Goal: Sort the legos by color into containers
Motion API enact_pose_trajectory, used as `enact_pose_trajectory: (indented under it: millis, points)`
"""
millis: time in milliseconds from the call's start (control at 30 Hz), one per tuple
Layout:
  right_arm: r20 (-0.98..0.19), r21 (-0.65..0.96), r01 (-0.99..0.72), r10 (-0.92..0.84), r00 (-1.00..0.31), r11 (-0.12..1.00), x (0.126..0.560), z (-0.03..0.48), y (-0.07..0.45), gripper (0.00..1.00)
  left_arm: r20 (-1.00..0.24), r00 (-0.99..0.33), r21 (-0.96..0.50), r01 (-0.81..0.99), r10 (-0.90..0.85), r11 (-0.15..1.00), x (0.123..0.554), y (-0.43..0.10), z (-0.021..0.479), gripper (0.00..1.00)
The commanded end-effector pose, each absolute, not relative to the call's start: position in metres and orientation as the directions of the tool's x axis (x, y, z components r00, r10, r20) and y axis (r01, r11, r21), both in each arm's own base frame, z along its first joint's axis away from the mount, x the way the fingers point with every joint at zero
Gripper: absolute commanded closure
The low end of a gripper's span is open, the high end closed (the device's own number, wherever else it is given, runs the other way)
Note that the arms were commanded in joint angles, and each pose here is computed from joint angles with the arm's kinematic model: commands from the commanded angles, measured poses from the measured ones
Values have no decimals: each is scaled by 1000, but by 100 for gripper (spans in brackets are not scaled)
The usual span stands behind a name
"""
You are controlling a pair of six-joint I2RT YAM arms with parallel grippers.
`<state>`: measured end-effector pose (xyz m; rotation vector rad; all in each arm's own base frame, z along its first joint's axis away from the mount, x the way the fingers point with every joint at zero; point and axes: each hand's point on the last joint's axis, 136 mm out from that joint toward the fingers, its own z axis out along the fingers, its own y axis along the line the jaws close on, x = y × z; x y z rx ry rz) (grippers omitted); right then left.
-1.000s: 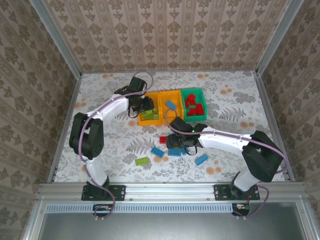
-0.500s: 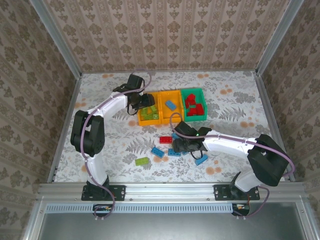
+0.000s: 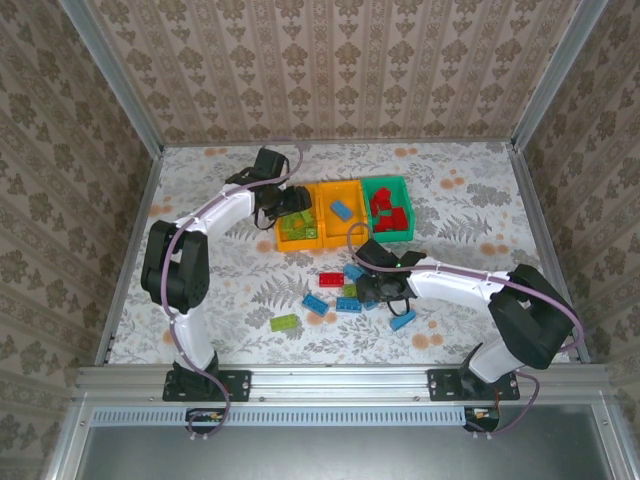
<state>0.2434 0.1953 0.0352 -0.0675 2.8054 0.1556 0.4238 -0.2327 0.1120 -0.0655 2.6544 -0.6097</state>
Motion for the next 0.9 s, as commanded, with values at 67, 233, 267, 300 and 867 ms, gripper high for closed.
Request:
enact_pose_trajectory:
  millis: [67, 233, 267, 300, 867]
  points:
    - [-296, 55, -35, -17, -955, 998, 239, 24, 178, 47, -381, -911, -443, 31, -157, 896, 422, -229, 116, 34]
    - [-288, 24, 18, 24, -957, 1000, 237, 21, 158, 52, -379, -910, -443, 21, -166, 896, 421, -227, 115, 34]
    - [-291, 22, 24, 29, -956, 999, 237, 21, 156, 52, -379, -910, -441, 18, -168, 898, 421, -226, 114, 34]
    - [-294, 19, 28, 32, -955, 999, 237, 22, 153, 52, -380, -909, -441, 18, -169, 897, 421, -225, 115, 34]
    - [-366, 213, 39, 117, -923, 976, 244, 51, 177, 45, -399, -898, -447, 13, -187, 894, 418, -222, 119, 0]
